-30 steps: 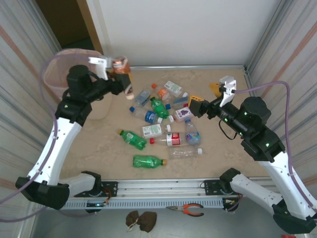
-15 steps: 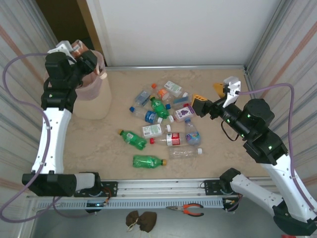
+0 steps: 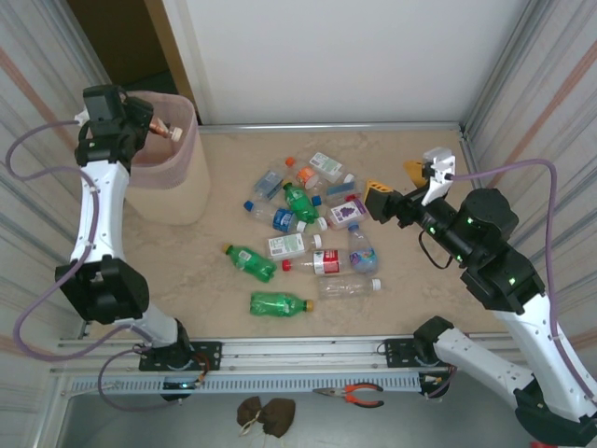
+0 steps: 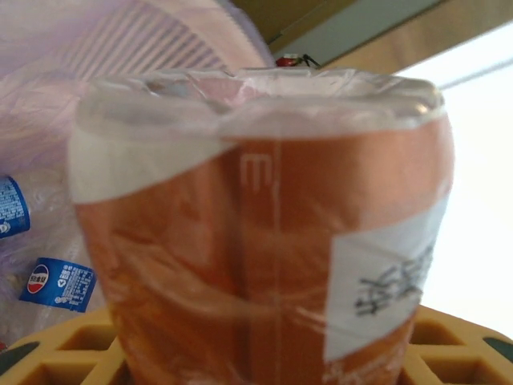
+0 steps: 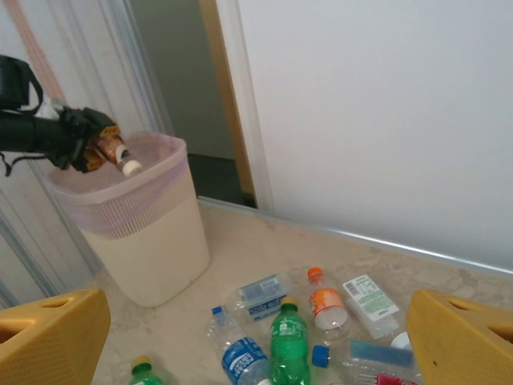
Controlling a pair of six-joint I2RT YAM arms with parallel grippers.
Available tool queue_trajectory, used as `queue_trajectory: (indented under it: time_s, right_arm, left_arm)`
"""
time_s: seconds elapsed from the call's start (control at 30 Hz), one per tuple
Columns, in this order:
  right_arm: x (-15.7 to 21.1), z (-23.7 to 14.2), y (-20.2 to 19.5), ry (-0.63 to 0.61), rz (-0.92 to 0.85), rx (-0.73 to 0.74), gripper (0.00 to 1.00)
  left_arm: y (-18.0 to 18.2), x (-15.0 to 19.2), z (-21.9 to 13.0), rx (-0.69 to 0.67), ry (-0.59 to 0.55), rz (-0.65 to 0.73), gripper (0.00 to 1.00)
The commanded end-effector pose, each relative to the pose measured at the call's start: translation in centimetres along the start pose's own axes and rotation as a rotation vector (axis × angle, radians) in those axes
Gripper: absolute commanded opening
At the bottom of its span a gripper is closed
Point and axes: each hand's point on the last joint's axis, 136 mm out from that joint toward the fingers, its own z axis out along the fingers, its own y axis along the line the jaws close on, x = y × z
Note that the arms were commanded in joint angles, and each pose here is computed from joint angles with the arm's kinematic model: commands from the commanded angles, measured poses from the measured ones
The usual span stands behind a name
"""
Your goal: Put the plastic bottles in the bin
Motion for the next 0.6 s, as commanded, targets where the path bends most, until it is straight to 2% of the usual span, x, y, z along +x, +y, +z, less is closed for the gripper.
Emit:
queue_trajectory:
  time_s: [0.0, 0.2, 0.43, 0.57]
  right_arm:
    - [-0.9, -0.8, -0.5, -0.028, 0.030, 0.027, 0.94]
    - [-0.6, -0.6, -0.7, -0.015, 0.030, 0.039, 0.94]
    - [0.0, 0.0, -1.0, 0.006, 0.021, 0.054, 0.94]
    - [0.3, 0.4, -1.1, 0.015, 0.016, 0.060, 0.94]
  left_arm:
    - [-0.2, -1.4, 1.2, 0.034, -0.012, -0.165, 0.54]
    - [2.3, -1.2, 4.7, -0.006, 0.001, -0.282, 0.55]
    - [4.1, 0.2, 8.0, -0.064, 0.058, -0.310, 0.60]
    - [5.6, 1.0, 9.7, -0.126, 0.091, -0.297, 0.66]
